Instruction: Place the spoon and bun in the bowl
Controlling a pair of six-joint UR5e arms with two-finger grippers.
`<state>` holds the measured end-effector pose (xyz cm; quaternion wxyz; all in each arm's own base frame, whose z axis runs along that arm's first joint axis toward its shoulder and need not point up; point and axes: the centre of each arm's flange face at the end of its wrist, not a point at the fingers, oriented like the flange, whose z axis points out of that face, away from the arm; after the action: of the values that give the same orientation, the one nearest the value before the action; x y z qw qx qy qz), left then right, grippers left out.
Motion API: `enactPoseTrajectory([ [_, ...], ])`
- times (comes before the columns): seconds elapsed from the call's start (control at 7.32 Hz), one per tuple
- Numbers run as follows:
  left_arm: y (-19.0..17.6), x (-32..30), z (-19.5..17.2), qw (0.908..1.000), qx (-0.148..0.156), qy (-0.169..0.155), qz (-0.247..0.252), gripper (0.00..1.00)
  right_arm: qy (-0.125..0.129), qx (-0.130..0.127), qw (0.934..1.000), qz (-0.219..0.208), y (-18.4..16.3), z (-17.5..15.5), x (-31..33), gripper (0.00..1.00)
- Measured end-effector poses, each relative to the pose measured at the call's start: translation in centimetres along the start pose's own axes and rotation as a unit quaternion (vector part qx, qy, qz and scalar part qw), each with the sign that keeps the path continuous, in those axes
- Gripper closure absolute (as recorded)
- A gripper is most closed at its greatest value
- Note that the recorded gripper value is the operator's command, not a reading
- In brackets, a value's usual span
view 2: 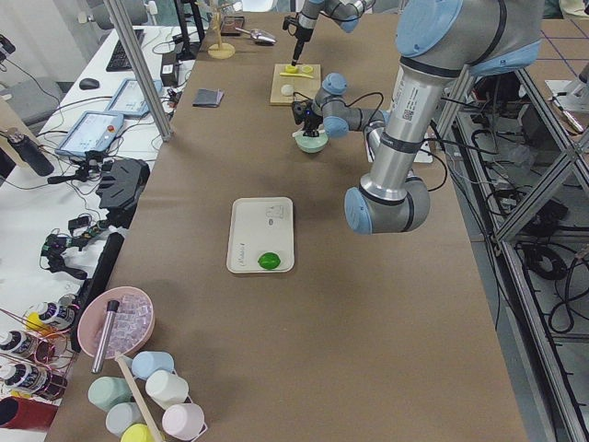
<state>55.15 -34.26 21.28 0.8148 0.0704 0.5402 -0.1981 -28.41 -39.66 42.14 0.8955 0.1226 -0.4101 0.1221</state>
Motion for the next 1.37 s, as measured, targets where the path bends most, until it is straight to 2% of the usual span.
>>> enactPoseTrajectory([
  [0.14,0.0,0.0,0.0,0.9999,-0.001,0.000,0.012,0.03,0.000,0.000,1.0000,0.000,0.0,0.0,0.0,0.01],
  [0.41,-0.5,-0.1,-0.4,0.9994,0.003,0.001,0.033,0.02,-0.001,-0.001,1.0000,-0.001,0.1,0.0,-0.2,0.01],
  [0.68,-3.4,-2.8,-2.4,0.9969,-0.002,-0.007,0.079,0.02,0.000,-0.001,1.0000,0.001,0.2,0.2,-1.2,0.01],
  [0.96,-11.2,-10.5,-6.0,0.9884,-0.033,-0.044,0.142,0.02,0.030,0.003,0.9995,-0.003,0.5,1.1,-4.8,0.01],
  [1.09,-15.7,-15.0,-8.2,0.9806,-0.049,-0.063,0.179,0.02,0.049,0.004,0.9987,-0.012,1.2,1.9,-6.9,0.03],
  [1.37,-22.5,-23.3,-12.8,0.9641,-0.067,-0.089,0.241,0.02,0.071,0.009,0.9967,-0.040,3.3,4.2,-9.5,0.18],
])
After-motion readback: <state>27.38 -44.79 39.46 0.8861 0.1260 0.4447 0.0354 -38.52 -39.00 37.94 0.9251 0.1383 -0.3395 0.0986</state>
